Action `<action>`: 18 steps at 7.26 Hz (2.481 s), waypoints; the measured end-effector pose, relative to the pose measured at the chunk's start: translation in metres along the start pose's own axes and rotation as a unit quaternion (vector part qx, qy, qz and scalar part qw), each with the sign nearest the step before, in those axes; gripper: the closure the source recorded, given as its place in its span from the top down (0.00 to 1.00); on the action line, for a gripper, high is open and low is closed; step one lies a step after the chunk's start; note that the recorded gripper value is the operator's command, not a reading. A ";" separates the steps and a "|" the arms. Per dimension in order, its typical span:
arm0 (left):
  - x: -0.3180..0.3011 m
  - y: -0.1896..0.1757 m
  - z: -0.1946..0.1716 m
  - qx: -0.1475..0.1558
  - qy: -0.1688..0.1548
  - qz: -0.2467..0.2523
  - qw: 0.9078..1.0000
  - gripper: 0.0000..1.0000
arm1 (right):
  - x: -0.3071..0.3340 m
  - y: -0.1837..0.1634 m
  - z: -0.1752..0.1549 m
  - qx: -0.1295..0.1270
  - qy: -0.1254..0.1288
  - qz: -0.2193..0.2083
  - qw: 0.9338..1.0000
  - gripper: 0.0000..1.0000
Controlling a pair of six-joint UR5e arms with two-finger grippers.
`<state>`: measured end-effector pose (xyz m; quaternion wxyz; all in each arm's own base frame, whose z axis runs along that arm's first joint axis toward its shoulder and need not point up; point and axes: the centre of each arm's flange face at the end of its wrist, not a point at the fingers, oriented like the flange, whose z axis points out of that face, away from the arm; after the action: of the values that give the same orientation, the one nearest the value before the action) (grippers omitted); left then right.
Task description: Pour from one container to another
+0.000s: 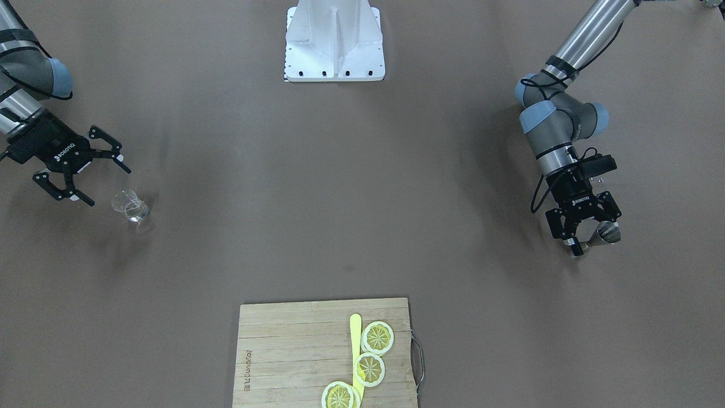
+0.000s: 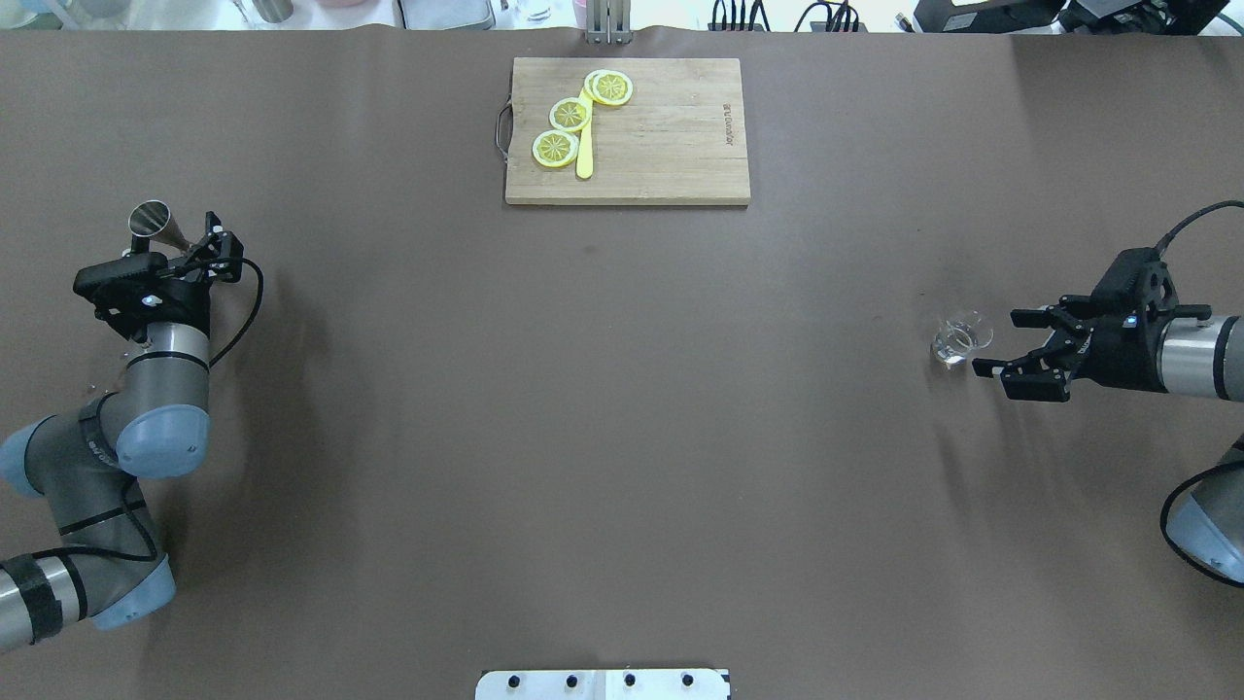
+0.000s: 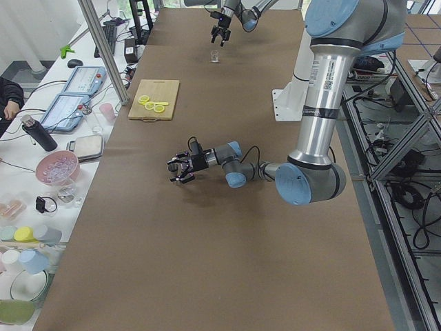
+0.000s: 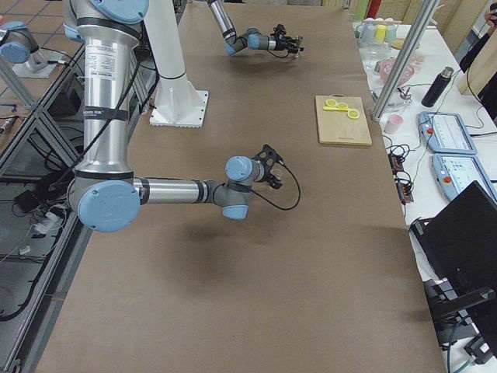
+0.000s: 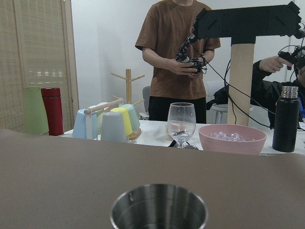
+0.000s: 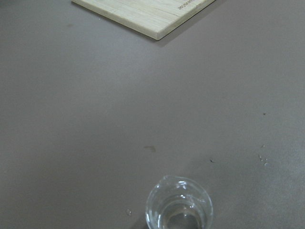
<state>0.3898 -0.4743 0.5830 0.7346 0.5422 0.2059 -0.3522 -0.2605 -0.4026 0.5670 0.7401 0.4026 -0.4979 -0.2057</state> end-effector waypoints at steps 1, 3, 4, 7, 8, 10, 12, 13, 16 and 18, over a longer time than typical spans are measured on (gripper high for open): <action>-0.001 0.002 -0.001 0.001 0.000 0.001 1.000 0.73 | -0.002 0.005 0.006 0.005 -0.001 -0.005 1.000 1.00; -0.003 0.007 -0.002 0.000 -0.001 0.006 1.000 0.69 | -0.010 0.005 0.020 0.010 0.000 -0.035 0.999 1.00; -0.004 0.010 -0.003 -0.002 -0.001 0.007 1.000 0.66 | -0.012 0.004 0.028 0.009 0.000 -0.053 0.999 1.00; -0.004 0.013 -0.004 -0.004 -0.001 0.006 1.000 0.37 | -0.007 0.009 0.039 0.004 0.001 -0.085 0.996 1.00; -0.004 0.013 -0.004 -0.006 0.000 0.005 1.000 0.26 | -0.005 0.010 0.040 0.003 0.003 -0.088 0.996 0.98; -0.003 0.013 -0.004 -0.008 0.000 0.004 1.000 0.02 | -0.002 0.008 0.044 0.005 0.009 -0.092 0.996 0.94; -0.002 0.013 -0.006 -0.010 0.002 0.003 1.000 0.00 | 0.005 0.008 0.046 0.005 0.016 -0.090 0.996 0.93; -0.001 0.012 -0.006 -0.010 0.003 0.001 1.000 0.00 | 0.009 0.005 0.049 0.007 0.019 -0.088 0.996 0.89; 0.004 0.004 -0.011 -0.014 0.009 -0.008 1.000 0.00 | 0.012 -0.003 0.051 0.020 0.019 -0.087 0.996 0.85; 0.010 -0.010 -0.020 -0.019 0.018 -0.019 0.999 0.00 | 0.013 -0.003 0.050 0.021 0.019 -0.087 0.996 0.85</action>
<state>0.3907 -0.4601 0.5633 0.7344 0.5302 0.2362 -0.3519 -0.3001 -0.4329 0.5811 0.7203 0.4636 -0.4509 -0.2509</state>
